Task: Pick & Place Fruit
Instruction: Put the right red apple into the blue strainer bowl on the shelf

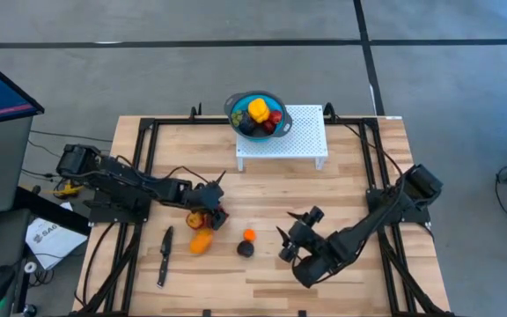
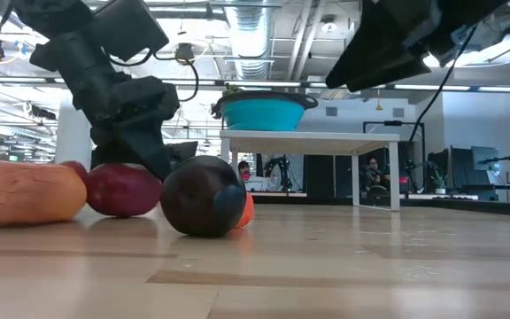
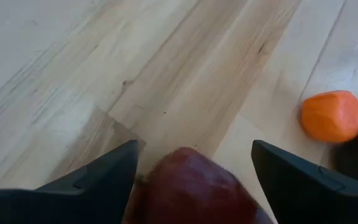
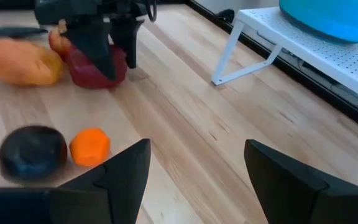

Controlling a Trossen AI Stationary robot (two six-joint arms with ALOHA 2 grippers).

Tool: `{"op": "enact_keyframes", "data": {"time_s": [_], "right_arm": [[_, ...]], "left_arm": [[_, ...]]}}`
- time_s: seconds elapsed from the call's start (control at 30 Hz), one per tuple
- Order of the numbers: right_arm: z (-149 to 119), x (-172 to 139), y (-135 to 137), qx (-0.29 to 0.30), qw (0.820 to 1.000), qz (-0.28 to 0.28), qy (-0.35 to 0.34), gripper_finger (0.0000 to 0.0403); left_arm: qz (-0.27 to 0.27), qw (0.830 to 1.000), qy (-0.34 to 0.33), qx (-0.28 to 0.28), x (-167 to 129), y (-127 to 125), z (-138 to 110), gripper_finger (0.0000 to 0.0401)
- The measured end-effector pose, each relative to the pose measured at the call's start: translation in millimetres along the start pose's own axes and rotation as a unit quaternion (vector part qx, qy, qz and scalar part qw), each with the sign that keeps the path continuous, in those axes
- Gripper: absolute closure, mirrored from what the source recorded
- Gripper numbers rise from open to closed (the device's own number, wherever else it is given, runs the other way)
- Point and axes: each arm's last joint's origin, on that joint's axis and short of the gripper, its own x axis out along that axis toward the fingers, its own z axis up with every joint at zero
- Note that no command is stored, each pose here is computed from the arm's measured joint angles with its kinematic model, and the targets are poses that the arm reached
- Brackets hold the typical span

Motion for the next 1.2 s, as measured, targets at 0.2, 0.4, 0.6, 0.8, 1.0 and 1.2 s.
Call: {"op": "enact_keyframes", "data": {"time_s": [0.2,0.4,0.6,0.8,1.0,1.2], "right_arm": [[2.0,3.8,-1.3,-0.002,1.000,-0.006,-0.001,0.0148],[2.9,4.9,-1.0,0.002,1.000,-0.006,-0.002,0.0148],[2.9,4.6,-0.8,0.002,1.000,-0.005,-0.002,0.0148],[2.2,0.6,0.2,-0.002,1.000,-0.010,-0.019,0.0148],[1.6,-1.8,0.8,-0.002,1.000,-0.011,-0.028,0.0148],[-7.0,-0.9,-1.8,-0.003,0.999,-0.016,-0.035,0.0148]], "left_arm": [[0.000,1.000,0.000,0.001,-0.4,0.1,0.0,0.0102],[-0.007,1.000,-0.015,-0.007,-11.0,1.8,6.3,0.0102],[-0.002,0.999,-0.007,-0.039,-33.7,9.0,8.6,0.0102],[-0.016,0.995,0.042,-0.094,-46.6,9.1,-0.1,0.0103],[-0.014,0.991,0.058,-0.117,-42.9,4.5,-6.3,0.0103],[-0.003,0.990,0.061,-0.129,-26.3,2.3,-7.6,0.0103]]}}
